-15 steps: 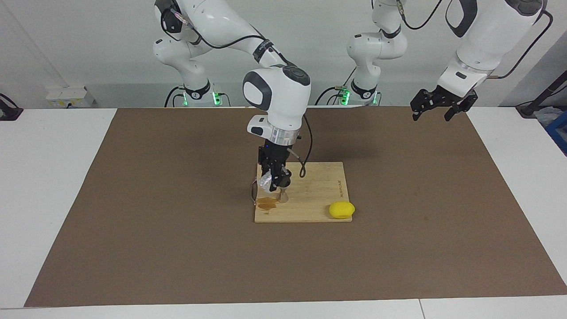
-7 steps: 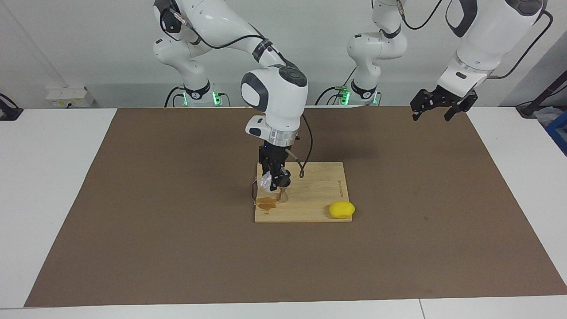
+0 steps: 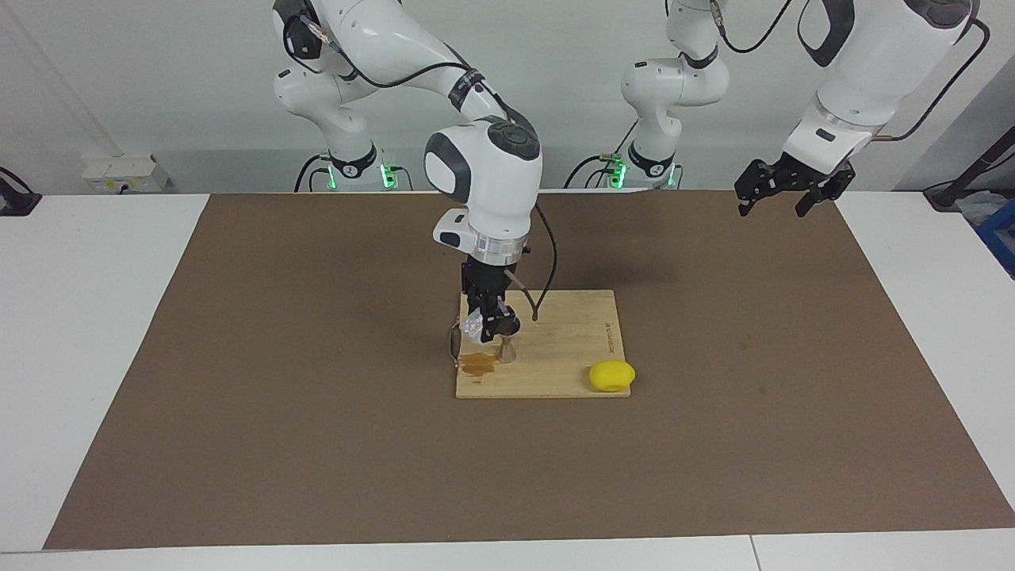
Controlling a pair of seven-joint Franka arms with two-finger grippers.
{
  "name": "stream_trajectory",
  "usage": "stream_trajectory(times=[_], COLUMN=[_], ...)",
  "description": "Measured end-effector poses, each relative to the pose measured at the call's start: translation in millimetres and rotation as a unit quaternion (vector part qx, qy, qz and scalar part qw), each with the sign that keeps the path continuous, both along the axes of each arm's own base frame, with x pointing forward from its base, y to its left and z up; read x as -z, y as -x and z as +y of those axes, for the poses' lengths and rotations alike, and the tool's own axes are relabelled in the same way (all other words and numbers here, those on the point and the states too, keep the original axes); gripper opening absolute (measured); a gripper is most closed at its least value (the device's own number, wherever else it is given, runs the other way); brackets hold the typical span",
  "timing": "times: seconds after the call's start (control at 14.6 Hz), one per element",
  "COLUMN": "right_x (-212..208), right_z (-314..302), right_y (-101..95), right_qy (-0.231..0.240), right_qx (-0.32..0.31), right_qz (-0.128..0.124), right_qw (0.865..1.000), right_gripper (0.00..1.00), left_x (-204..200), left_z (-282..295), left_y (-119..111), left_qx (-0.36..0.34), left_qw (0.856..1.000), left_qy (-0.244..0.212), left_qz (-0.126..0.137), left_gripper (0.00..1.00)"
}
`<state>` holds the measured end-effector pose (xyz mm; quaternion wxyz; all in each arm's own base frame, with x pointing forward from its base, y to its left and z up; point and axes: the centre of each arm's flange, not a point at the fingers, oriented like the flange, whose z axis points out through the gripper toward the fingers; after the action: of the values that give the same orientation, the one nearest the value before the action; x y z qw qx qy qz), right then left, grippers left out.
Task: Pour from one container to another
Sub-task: 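Tilt the clear cup upright and carry it back with the right gripper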
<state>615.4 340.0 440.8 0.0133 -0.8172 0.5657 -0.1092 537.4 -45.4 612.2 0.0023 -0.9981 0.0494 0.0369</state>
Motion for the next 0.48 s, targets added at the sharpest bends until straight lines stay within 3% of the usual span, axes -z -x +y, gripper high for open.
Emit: stream_trajectory(times=[0.48], right_x=[1.4], right_z=[-19.8], right_y=[-10.6], right_qy=[-0.072], right_qx=[0.050], right_qz=[0.037], right_qw=[0.995], right_gripper=[0.50], left_x=[0.0], left_z=[0.0], left_y=[0.0], left_qx=[0.000], left_qw=[1.000], left_qy=[0.000], left_qz=[0.000], left_gripper=[1.00])
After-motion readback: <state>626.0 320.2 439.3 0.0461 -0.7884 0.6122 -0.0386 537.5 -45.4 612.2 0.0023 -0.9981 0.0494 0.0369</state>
